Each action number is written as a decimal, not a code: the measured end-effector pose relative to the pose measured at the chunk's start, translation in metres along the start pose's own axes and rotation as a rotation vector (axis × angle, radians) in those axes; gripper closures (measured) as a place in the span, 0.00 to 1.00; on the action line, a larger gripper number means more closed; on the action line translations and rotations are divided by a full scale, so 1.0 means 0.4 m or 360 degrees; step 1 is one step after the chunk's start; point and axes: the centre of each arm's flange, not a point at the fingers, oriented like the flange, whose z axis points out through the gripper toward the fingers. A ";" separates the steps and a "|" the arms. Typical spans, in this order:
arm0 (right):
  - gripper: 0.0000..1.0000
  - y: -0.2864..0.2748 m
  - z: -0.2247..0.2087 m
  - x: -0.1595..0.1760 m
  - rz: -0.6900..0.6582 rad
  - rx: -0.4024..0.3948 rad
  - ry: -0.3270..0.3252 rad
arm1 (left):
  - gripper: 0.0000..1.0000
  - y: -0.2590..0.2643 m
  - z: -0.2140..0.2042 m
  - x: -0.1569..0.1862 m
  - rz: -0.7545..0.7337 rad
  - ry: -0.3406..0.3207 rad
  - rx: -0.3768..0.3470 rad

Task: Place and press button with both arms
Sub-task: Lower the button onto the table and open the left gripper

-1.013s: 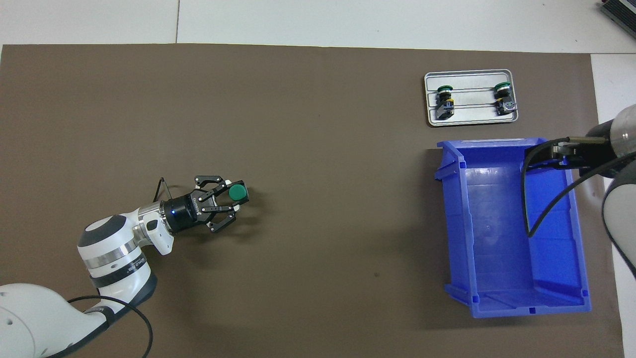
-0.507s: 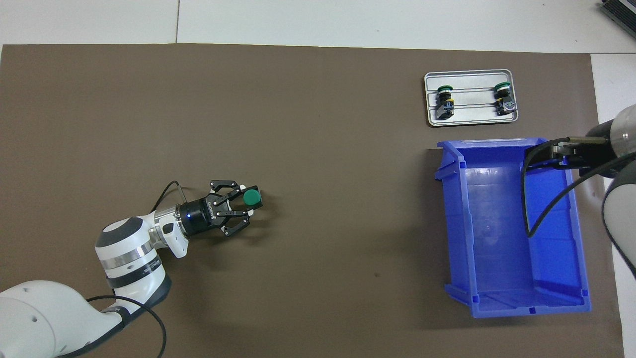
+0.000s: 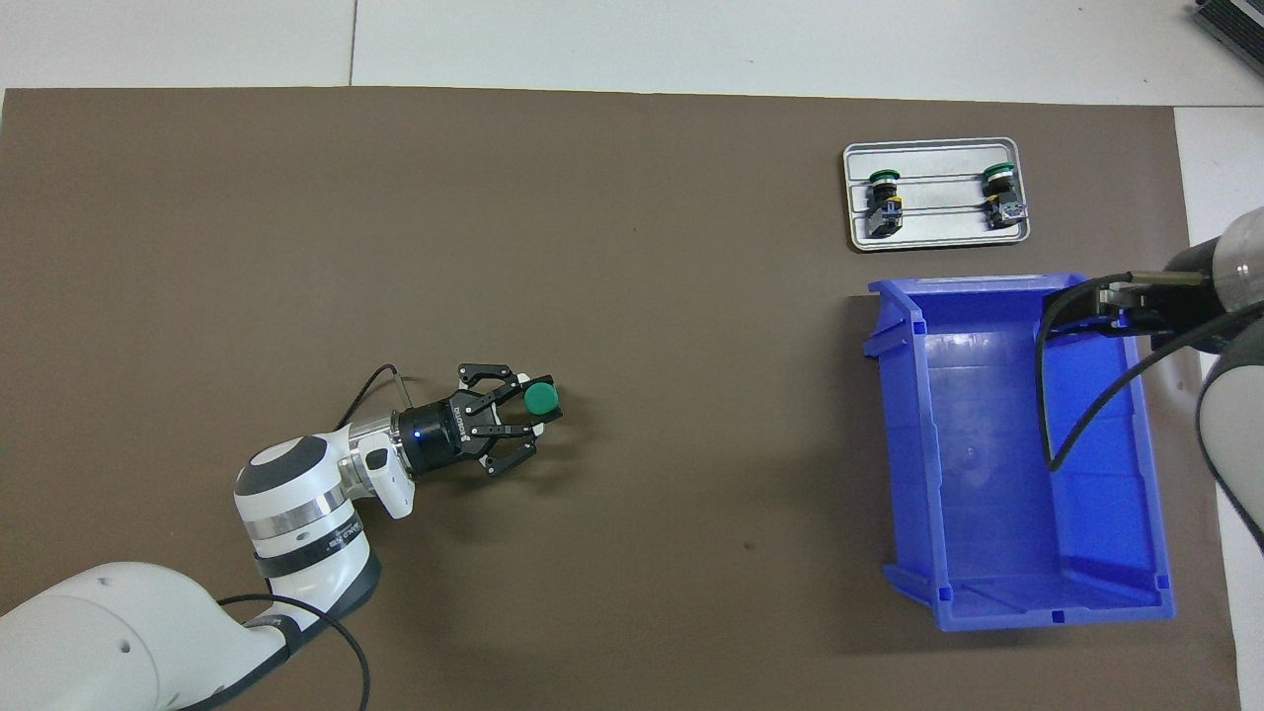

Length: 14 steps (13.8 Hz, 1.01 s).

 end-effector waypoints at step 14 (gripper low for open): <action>0.00 0.000 0.000 0.000 0.0000 0.0000 0.0000 | 0.52 0.004 0.002 -0.012 0.0002 -0.0068 0.0015</action>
